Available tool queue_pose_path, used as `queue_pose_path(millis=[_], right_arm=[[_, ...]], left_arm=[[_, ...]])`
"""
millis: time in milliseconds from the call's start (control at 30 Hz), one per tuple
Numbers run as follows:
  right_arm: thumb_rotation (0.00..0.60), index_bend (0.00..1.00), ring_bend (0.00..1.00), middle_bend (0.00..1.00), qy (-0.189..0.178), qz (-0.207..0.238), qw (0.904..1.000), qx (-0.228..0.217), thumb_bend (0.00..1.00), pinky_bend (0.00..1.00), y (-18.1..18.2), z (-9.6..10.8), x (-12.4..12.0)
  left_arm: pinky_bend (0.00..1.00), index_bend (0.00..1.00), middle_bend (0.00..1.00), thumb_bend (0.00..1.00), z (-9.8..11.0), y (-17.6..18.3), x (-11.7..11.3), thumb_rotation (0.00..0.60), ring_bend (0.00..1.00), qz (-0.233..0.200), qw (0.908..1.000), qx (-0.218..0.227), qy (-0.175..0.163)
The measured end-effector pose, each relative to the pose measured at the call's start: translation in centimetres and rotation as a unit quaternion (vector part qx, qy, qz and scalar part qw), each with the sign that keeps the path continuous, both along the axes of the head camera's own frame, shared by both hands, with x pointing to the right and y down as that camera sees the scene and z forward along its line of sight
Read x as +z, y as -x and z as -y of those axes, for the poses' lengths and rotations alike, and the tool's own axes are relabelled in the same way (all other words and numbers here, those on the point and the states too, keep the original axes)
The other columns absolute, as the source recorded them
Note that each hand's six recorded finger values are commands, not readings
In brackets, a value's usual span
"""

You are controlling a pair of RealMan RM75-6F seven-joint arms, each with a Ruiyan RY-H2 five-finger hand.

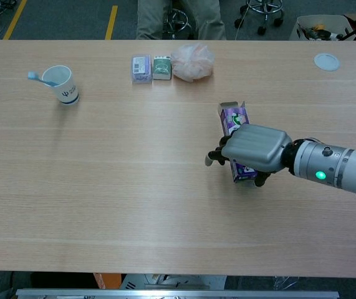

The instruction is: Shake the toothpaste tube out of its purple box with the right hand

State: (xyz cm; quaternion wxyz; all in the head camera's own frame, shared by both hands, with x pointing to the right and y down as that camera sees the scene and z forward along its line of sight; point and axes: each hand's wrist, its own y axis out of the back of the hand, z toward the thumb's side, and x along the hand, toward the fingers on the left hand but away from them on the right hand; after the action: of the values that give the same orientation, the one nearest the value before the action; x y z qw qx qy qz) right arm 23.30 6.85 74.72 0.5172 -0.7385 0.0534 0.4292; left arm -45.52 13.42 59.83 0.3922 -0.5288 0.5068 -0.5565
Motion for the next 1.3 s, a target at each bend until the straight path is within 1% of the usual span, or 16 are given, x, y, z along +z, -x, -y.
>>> queue_pose_path(millis=[200, 467, 733, 833, 933, 1033, 1067, 1133, 1200, 1300], right_arm=[[0.6, 0.24, 0.25, 0.38, 0.0, -0.023, 0.9997, -0.001, 0.21, 0.33, -1.0, -0.2, 0.9], [0.6, 0.24, 0.25, 0.38, -0.016, -0.063, 0.9978, 0.015, 0.21, 0.33, -4.2, 0.9, 0.9], [0.6, 0.24, 0.25, 0.38, -0.054, -0.099, 0.9917, 0.061, 0.21, 0.33, -8.1, 3.9, 0.0], [0.6, 0.24, 0.25, 0.38, -0.069, -0.102, 0.9885, 0.088, 0.21, 0.33, -8.9, 5.0, -0.5], [0.6, 0.24, 0.25, 0.38, -0.084, -0.095, 0.9846, 0.12, 0.2, 0.33, -9.3, 6.2, -1.2], [0.6, 0.24, 0.25, 0.37, -0.094, -0.091, 0.9812, 0.142, 0.16, 0.33, -9.4, 6.8, -1.7], [0.6, 0.23, 0.25, 0.35, -0.095, -0.091, 0.9805, 0.146, 0.13, 0.33, -9.4, 6.9, -1.7], [0.6, 0.2, 0.25, 0.31, -0.096, -0.095, 0.9789, 0.153, 0.07, 0.33, -9.4, 7.0, -1.5], [0.6, 0.15, 0.23, 0.28, -0.098, -0.102, 0.9771, 0.159, 0.02, 0.33, -9.5, 7.0, -1.3], [0.6, 0.1, 0.21, 0.25, -0.099, -0.113, 0.9736, 0.171, 0.0, 0.33, -9.6, 7.1, -0.9]], left_arm=[[0.19, 0.23, 0.22, 0.33, -0.1, 0.2, 0.0, 0.6, 0.18, -0.003, 1.0, -0.001, -0.003], [0.19, 0.23, 0.22, 0.33, -0.1, 0.3, 0.2, 0.6, 0.18, -0.008, 1.0, 0.0, -0.002], [0.19, 0.23, 0.22, 0.33, -0.1, 0.6, 0.4, 0.6, 0.18, -0.011, 0.9999, -0.002, -0.002], [0.19, 0.23, 0.22, 0.33, -0.1, 0.7, 0.4, 0.6, 0.18, -0.012, 0.9999, -0.002, -0.003], [0.19, 0.23, 0.22, 0.33, -0.1, 0.7, 0.3, 0.6, 0.18, -0.012, 0.9999, -0.002, -0.004], [0.19, 0.23, 0.22, 0.33, -0.1, 0.8, 0.2, 0.6, 0.18, -0.012, 0.9999, -0.003, -0.006], [0.19, 0.23, 0.22, 0.33, -0.1, 0.8, 0.2, 0.6, 0.18, -0.012, 0.9999, -0.003, -0.006], [0.19, 0.23, 0.22, 0.33, -0.2, 0.9, 0.2, 0.6, 0.18, -0.012, 0.9999, -0.004, -0.006], [0.19, 0.23, 0.22, 0.33, -0.3, 1.0, 0.2, 0.6, 0.18, -0.012, 0.9999, -0.005, -0.005], [0.19, 0.23, 0.22, 0.33, -0.3, 1.0, 0.3, 0.6, 0.18, -0.012, 0.9999, -0.005, -0.002]])
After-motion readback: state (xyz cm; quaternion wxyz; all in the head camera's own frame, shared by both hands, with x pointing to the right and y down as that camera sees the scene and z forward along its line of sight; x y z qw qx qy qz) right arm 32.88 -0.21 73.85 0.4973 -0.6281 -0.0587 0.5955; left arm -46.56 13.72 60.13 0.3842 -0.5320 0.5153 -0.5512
